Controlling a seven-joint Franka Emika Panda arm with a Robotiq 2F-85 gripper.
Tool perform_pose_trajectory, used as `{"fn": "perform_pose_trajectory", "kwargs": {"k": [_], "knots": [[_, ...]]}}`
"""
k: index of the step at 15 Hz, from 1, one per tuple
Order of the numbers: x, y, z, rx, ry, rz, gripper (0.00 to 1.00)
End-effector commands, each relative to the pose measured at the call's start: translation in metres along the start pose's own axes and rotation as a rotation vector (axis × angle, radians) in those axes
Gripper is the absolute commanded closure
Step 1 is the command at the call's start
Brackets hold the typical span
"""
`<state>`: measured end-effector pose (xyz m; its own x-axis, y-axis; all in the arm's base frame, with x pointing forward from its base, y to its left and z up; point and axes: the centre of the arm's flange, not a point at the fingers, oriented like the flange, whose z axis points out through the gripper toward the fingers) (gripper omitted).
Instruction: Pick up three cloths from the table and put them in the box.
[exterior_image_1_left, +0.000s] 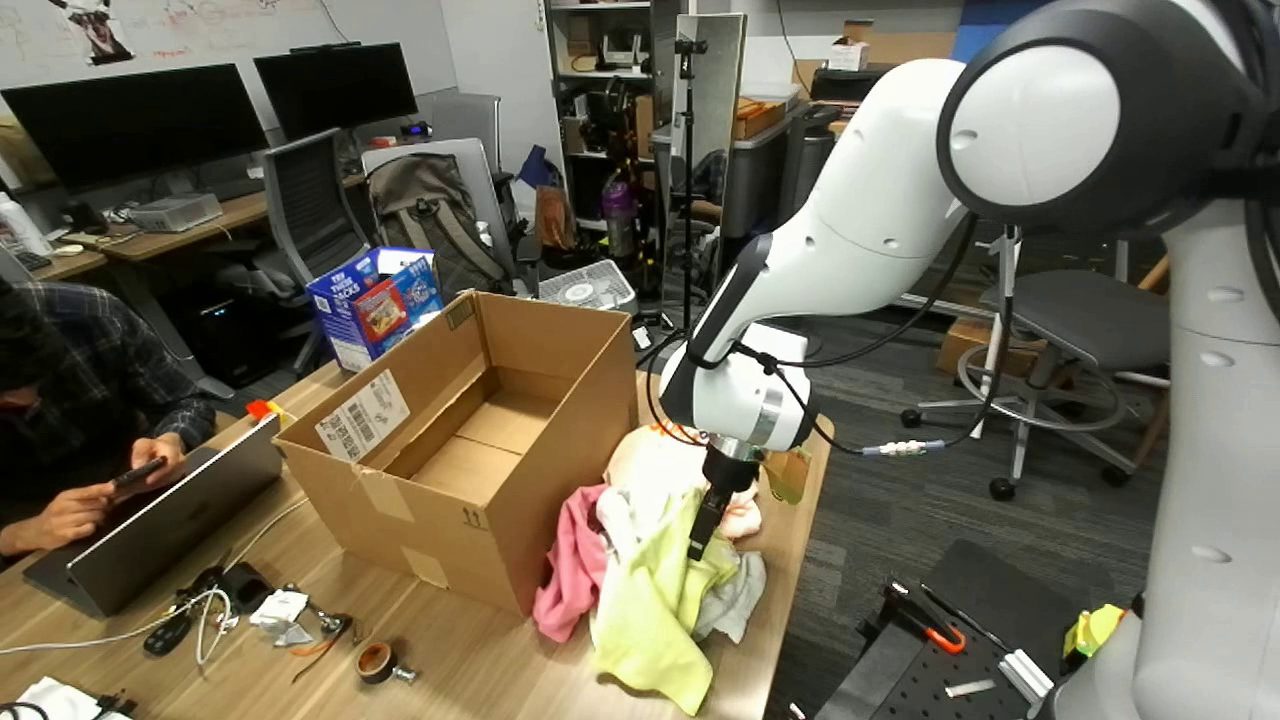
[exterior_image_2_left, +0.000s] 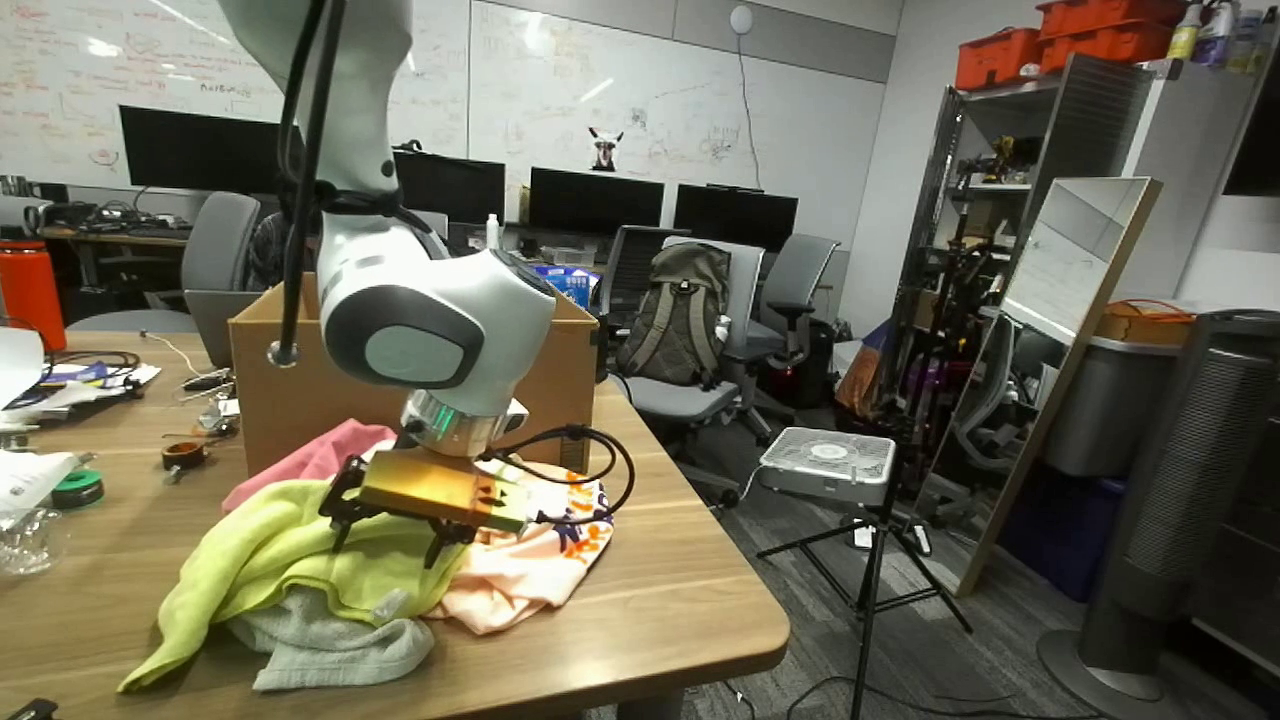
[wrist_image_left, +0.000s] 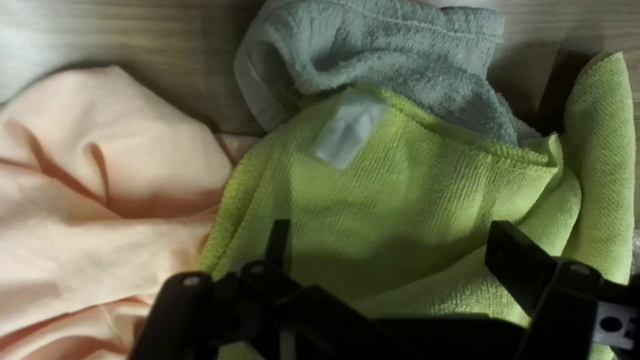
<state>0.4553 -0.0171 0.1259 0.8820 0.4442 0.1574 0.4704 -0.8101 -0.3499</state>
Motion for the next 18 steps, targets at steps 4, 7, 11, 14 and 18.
{"fn": "perform_pose_trajectory", "kwargs": {"k": [4, 7, 11, 14, 18], "knots": [[0.013, 0.008, 0.01, 0.008, 0.054, -0.033, 0.0], [0.014, 0.019, 0.014, -0.013, 0.074, -0.046, 0.0], [0.013, 0.044, 0.023, -0.058, 0.093, -0.044, 0.0], [0.008, 0.061, 0.03, -0.087, 0.095, -0.038, 0.0], [0.001, 0.07, 0.033, -0.097, 0.094, -0.024, 0.03]]}}
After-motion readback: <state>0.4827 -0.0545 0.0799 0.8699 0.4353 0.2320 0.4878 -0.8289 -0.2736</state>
